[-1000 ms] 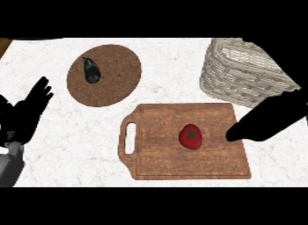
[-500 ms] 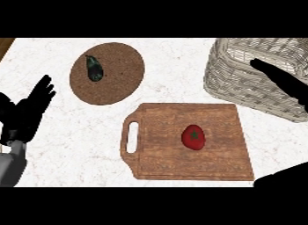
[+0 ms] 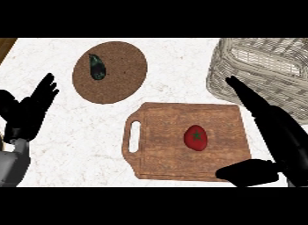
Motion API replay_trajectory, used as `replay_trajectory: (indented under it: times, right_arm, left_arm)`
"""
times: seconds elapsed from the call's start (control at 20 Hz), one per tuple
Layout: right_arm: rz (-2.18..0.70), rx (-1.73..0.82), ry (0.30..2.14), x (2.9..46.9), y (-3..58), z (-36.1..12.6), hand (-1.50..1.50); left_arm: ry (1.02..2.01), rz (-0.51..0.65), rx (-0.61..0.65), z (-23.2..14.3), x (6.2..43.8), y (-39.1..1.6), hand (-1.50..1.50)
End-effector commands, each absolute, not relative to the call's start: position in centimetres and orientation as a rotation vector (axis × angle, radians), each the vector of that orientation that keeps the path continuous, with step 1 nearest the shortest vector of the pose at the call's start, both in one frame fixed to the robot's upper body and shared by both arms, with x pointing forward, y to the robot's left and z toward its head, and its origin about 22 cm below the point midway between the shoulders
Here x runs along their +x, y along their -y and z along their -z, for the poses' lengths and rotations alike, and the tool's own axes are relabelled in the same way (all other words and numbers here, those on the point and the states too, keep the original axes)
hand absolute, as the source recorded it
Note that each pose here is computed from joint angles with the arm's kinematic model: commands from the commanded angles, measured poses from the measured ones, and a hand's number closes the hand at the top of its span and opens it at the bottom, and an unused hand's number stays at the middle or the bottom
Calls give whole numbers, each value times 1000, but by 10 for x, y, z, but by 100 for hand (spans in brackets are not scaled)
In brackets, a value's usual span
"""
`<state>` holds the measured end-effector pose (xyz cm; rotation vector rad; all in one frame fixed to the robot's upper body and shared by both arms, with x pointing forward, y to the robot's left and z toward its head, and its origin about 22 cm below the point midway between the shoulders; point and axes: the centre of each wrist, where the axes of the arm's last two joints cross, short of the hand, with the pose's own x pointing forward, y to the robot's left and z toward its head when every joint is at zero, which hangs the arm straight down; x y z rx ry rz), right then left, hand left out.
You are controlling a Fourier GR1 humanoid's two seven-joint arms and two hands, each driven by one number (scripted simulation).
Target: Pick the tomato from the cutting board and place it in the basket
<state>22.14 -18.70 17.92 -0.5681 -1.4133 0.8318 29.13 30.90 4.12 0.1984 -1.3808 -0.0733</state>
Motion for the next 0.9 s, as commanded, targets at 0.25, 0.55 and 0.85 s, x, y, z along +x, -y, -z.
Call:
replay_trajectory:
  times: [0.25, 0.55, 0.85]
  right_arm:
    - [-780, -533, 1398, 256, 166, -109, -150]
    - [-846, -532, 1272, 279, 167, -79, -150]
    - [-874, -540, 1273, 265, 180, -75, -150]
  left_arm:
    - [1392, 63, 190, -20, 288, -317, 0]
    - [1370, 66, 179, -52, 313, -307, 0]
    - [1384, 54, 193, -51, 291, -314, 0]
